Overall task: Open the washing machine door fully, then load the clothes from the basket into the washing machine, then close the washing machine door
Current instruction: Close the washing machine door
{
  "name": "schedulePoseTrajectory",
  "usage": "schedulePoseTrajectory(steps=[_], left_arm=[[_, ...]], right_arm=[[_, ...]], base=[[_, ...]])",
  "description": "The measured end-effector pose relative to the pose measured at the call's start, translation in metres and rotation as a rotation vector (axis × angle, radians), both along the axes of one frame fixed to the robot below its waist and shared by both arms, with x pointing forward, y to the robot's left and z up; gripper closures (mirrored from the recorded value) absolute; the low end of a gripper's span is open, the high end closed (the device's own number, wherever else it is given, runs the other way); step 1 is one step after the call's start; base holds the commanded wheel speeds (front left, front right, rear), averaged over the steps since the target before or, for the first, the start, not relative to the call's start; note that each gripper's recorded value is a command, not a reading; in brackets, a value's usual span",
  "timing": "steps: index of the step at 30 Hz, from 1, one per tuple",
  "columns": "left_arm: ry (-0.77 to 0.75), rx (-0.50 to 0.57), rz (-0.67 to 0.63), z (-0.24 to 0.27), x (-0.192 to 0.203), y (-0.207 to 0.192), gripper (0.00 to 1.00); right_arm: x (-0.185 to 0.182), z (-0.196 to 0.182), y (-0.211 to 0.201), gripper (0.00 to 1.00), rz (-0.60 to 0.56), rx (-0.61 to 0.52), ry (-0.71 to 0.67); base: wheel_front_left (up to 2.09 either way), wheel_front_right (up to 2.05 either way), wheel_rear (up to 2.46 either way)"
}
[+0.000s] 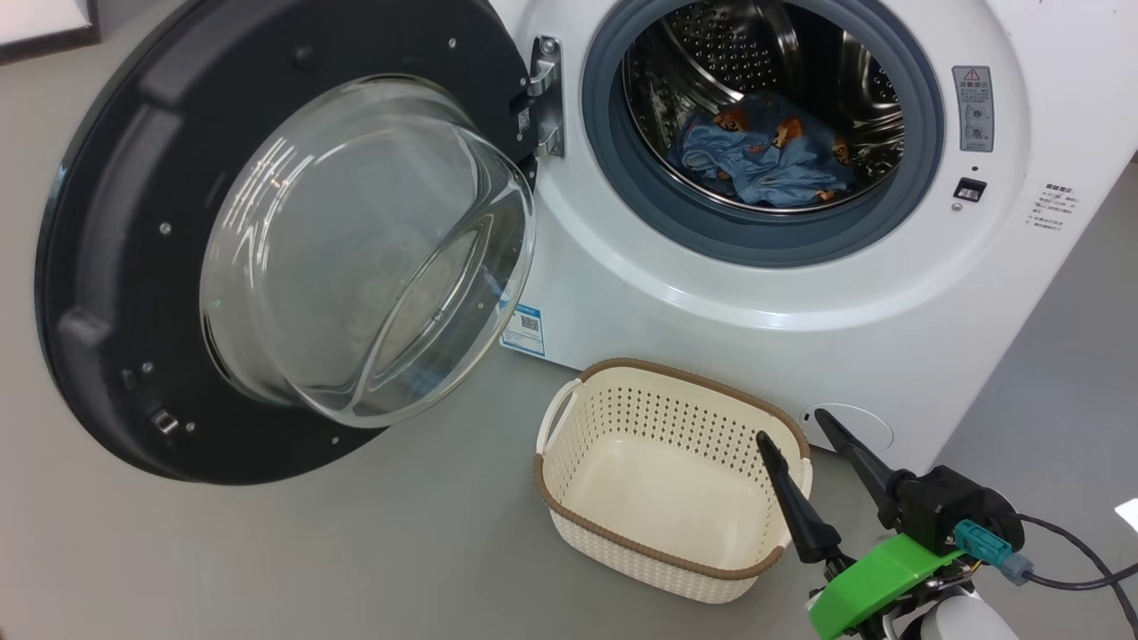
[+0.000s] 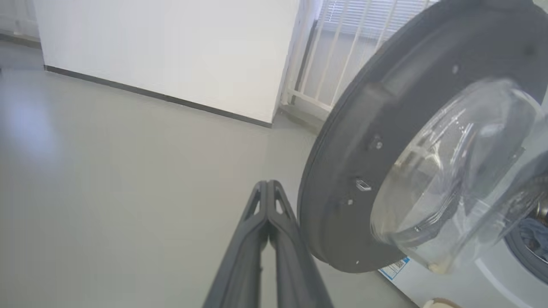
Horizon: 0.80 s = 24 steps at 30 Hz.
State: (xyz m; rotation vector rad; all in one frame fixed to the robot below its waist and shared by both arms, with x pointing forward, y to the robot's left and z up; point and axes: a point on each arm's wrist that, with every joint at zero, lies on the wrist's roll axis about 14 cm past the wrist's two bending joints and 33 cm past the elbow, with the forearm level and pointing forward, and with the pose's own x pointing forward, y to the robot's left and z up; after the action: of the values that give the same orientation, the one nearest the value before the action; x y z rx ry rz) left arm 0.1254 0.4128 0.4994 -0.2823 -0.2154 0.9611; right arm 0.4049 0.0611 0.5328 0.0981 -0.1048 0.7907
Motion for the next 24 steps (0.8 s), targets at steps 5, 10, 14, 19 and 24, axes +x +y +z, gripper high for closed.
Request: schedulePoseTrajectory(steps=[5,10,14,19,24], left_arm=[[-0.224,-0.080,0.099,0.023,-0.017,0.041,1.00],[-0.497,-0.248,0.162,0.038,-0.030,0.082,1.00],[-0.686,-0.341,0.204,0.056,-0.043,0.115,1.00],[-0.875,-0.452,0.207,0.072,-0.050,0.147,1.00],[-0.950,-0.477,0.222,0.087,-0.057,0.168,1.00]], right_arm=[[0.001,0.000,-0.002,0.00,-0.009,0.006,0.003],[-0.002,-0.003,-0.001,0.00,-0.011,0.012,0.018],[-0.004,-0.007,-0.002,0.00,-0.013,0.011,0.031],[-0.004,-0.007,-0.001,0.00,-0.012,0.014,0.033],[-0.005,-0.007,-0.003,0.00,-0.017,0.015,0.032]], base=[[0.00,0.00,0.00],[0.00,0.00,0.00],[0.00,0.00,0.00],[0.00,0.00,0.00],[0.00,0.00,0.00]])
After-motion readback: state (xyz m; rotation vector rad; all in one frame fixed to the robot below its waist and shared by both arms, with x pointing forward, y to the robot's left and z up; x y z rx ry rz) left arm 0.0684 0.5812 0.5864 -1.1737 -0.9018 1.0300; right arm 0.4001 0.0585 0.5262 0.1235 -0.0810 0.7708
